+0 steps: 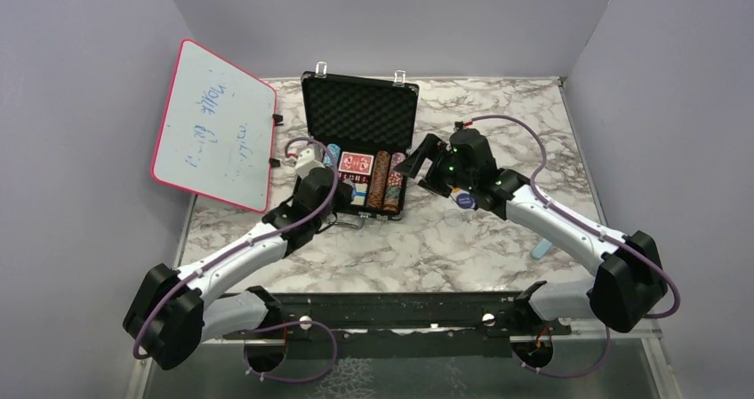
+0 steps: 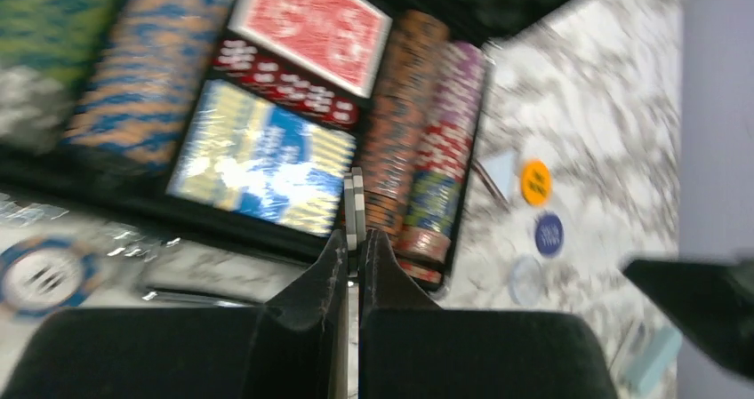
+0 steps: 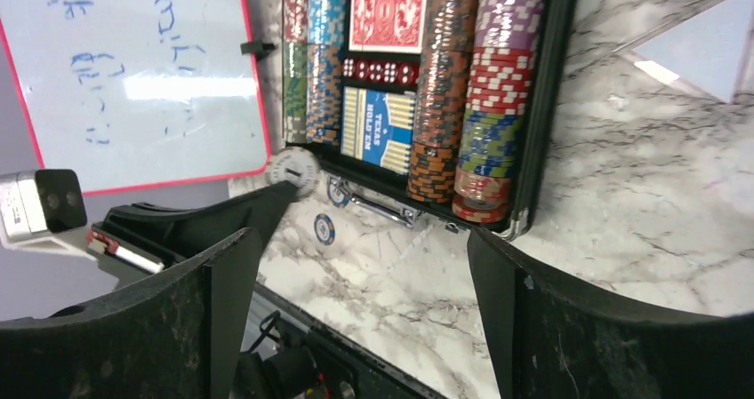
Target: Pack up texas hold em set
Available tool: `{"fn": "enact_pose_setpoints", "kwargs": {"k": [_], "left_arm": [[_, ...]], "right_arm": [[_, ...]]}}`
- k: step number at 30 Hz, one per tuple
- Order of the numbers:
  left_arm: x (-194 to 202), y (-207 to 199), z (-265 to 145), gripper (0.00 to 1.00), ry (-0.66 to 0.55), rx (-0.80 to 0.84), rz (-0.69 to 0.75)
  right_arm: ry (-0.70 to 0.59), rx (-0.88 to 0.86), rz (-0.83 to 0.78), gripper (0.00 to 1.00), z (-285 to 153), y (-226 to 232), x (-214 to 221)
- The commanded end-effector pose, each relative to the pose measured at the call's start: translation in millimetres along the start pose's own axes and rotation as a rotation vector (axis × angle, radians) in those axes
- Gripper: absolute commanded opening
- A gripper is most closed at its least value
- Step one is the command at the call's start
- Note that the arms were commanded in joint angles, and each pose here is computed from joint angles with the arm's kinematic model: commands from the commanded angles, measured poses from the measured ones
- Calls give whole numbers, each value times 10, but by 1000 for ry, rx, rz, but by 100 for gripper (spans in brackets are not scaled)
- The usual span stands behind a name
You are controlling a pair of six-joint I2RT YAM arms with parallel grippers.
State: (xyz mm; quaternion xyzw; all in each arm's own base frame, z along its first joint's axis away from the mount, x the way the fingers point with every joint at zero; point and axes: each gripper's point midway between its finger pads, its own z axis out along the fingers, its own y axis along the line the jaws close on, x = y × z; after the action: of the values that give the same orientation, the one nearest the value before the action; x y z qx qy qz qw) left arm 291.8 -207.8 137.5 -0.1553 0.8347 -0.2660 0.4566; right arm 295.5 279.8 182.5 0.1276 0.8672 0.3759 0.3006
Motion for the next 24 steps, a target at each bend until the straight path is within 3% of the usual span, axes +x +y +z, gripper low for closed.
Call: {"fn": "enact_pose_setpoints", "kwargs": {"k": [1,5,13,24], "left_arm": [[-256,736,-286,0,-57,-412,-197],[-378,1037,-452,0,-105,-559,-309],[-524,1257,-405,0,-151,-654,-389],[-556,1346,-62,0,-55,-685,-458]], "right_arm": [[-81,94,-16,88,-111,-277,-73],[-72,109,-19,88,-103,-365,-17],[-66,131,-46,87,-101,-425,-4],[-80,173,-63,86,-135,-557,6]]}}
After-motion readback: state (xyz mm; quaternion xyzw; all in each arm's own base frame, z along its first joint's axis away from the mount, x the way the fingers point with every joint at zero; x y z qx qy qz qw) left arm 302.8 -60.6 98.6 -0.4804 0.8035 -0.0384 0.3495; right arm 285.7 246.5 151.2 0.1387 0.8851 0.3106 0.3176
